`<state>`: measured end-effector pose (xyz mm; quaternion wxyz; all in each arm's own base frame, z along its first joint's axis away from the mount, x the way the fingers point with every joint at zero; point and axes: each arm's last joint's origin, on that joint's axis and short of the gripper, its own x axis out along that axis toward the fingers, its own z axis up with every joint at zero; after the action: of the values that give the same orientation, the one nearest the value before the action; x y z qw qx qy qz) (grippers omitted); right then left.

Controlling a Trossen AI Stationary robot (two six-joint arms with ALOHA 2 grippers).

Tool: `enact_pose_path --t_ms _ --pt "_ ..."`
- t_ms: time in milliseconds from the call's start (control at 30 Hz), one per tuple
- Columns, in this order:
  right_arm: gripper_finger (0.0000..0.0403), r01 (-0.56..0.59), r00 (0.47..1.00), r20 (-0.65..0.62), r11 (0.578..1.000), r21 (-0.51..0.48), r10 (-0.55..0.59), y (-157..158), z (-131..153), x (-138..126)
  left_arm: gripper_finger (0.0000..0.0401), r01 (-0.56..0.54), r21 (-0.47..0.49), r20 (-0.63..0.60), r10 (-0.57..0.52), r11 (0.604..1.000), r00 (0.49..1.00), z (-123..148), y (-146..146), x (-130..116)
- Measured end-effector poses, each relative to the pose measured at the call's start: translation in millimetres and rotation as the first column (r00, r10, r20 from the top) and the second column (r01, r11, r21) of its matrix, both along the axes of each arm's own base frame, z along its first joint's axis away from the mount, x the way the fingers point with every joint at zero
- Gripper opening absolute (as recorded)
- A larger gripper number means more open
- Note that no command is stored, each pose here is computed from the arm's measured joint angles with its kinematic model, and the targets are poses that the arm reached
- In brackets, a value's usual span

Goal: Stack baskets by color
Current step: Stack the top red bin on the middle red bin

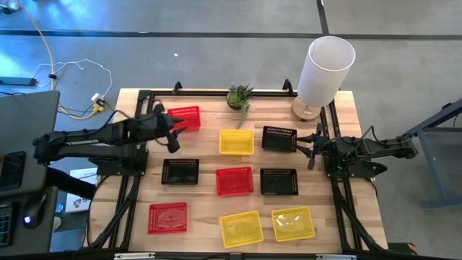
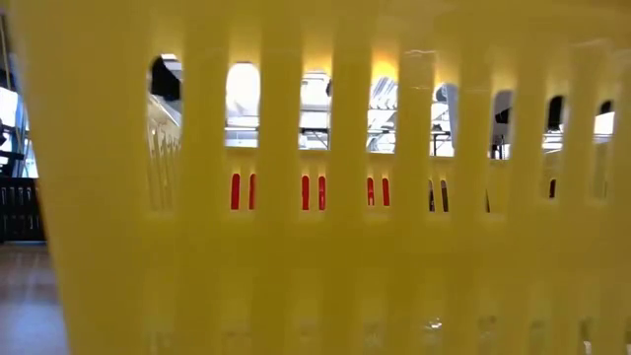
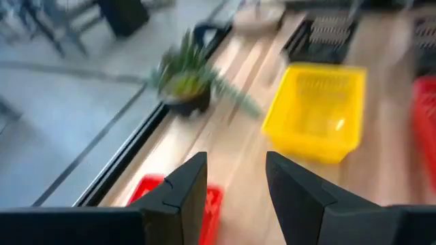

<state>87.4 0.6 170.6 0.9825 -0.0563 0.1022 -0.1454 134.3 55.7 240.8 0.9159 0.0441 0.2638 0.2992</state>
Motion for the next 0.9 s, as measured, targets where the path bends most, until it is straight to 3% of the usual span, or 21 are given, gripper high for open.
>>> enact_pose_path --t_ms 333,567,900 --pt "0.011 0.0 1.0 0.0 1.0 0.0 0.0 0.0 0.0 0.0 0.0138 -0.029 -0.104 -0.219 0.005 0.994 0.976 0.9 26.1 13.5" --pt "0.011 0.0 1.0 -0.001 1.0 0.0 0.0 0.0 -0.1 0.0 0.0138 -0.049 -0.198 -0.324 -0.018 0.979 0.946 -18.1 40.9 20.6" --pt "0.011 0.0 1.0 -0.001 1.0 0.0 0.0 0.0 0.0 0.0 0.0138 -0.122 -0.259 -0.437 -0.003 0.958 0.9 -42.6 57.4 28.4"
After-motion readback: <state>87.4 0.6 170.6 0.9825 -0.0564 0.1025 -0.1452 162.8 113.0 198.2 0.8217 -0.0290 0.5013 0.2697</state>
